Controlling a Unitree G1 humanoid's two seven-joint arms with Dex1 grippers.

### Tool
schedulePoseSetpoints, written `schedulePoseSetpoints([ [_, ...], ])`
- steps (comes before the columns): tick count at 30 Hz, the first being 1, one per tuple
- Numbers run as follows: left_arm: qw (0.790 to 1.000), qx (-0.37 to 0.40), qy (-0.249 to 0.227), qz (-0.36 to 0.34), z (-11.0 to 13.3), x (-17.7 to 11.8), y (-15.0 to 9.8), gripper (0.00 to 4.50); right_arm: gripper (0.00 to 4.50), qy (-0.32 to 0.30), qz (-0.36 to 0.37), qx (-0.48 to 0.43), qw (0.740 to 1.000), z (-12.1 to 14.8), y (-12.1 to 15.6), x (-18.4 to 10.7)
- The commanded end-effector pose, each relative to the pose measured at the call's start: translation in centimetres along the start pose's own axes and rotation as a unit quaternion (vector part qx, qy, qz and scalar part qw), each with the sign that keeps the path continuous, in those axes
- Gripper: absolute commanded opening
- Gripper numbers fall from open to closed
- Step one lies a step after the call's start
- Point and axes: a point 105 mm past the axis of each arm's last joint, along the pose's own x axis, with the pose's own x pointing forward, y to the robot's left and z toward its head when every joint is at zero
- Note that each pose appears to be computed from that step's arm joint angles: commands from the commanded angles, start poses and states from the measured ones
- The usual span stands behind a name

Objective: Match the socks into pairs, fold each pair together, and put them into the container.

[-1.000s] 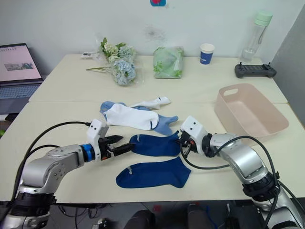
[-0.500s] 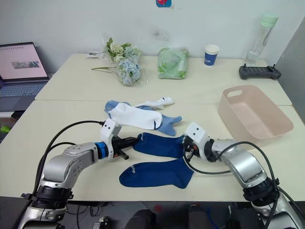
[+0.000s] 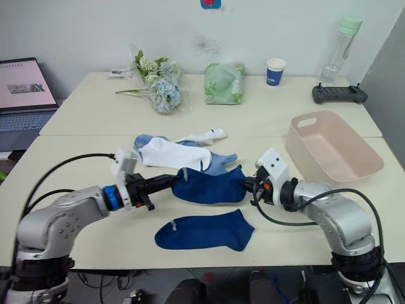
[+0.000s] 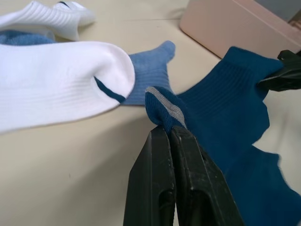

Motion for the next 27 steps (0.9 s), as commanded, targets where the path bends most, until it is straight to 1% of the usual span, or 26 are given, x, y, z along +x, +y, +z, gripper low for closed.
schedulePoseSetpoints([
  [1,0.999,-0.013,0.016,-0.047,0.0,-1.9,-2.5,0.04,0.00,0.000,0.036,0.027,0.999,0.4,1.9,-1.9],
  [5,0.996,-0.045,0.048,-0.054,-2.3,-2.9,-3.9,0.04,0.00,0.021,0.052,0.040,0.998,-0.6,3.5,-2.5],
  [9,0.995,-0.061,0.066,-0.052,-4.6,-2.8,-4.8,0.04,0.00,0.046,0.047,0.039,0.997,-2.1,4.5,-2.2],
  [12,0.995,-0.057,0.076,-0.031,-6.1,-2.5,-4.5,0.04,0.00,0.058,0.034,0.043,0.997,-3.1,4.6,-1.5],
  [14,0.996,-0.051,0.076,-0.017,-6.5,-2.3,-4.0,0.04,0.00,0.065,0.025,0.049,0.996,-3.8,4.6,-1.1],
  [20,0.994,-0.038,0.100,-0.006,-8.5,-2.0,-3.3,0.04,0.00,0.100,-0.005,0.060,0.993,-6.4,3.6,-0.5],
  [24,0.995,-0.024,0.099,0.008,-8.7,-2.1,-2.7,0.04,0.00,0.124,-0.005,0.049,0.991,-7.7,3.5,-0.8],
  [27,0.996,-0.016,0.090,0.018,-8.5,-2.2,-2.5,0.04,0.00,0.123,-0.008,0.040,0.992,-7.8,3.3,-0.9],
])
